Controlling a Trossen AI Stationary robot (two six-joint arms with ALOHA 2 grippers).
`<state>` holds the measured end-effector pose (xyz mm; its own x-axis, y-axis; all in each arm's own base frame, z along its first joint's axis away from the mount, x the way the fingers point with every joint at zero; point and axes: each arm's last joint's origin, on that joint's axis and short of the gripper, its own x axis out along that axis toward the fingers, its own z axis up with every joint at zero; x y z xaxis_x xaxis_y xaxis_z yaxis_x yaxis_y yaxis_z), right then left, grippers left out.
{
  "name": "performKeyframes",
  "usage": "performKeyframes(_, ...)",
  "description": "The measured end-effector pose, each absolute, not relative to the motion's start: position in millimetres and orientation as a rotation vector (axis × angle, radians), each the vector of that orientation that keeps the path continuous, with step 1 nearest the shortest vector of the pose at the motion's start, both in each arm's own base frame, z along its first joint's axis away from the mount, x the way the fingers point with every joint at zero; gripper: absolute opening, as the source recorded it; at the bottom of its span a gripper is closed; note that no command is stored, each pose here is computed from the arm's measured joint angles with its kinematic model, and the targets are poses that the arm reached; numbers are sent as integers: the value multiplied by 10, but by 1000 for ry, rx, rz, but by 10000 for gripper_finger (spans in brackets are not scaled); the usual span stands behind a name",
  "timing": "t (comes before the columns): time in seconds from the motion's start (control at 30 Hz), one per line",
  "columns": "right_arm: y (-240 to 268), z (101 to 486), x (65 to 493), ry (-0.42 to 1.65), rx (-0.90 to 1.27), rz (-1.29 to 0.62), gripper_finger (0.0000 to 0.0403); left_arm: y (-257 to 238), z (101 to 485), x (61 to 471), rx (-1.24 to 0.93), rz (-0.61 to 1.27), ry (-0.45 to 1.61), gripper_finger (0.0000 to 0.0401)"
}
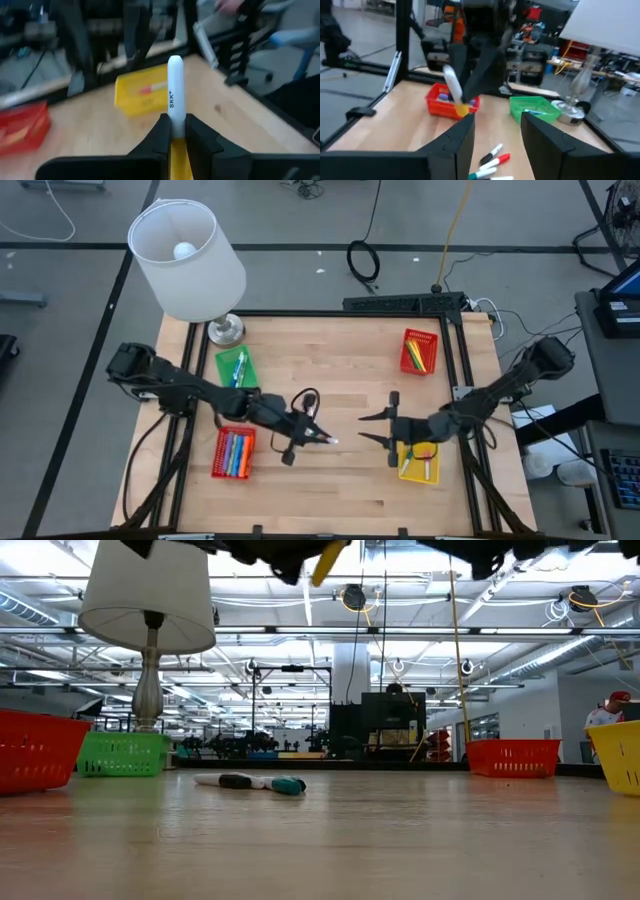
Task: Pick & Place Markers
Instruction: Put the yellow highlighter pen into the yellow basket
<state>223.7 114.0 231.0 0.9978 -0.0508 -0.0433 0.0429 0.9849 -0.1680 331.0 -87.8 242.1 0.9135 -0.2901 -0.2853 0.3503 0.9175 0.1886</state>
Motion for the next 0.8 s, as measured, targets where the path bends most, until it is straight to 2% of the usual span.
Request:
performKeyframes(0.2,1089,2174,2386,66,-188,-8,152,-744,2337,3510,307,-479,82,33)
performKeyframes(0.57,1199,2270,2345,-40,-234,28,201,-505,2307,3570,307,-460,75,33)
performKeyframes(0.8,1111,2278,2429,-72,-201,70,195,-516,2314,3568,288,-457,75,33)
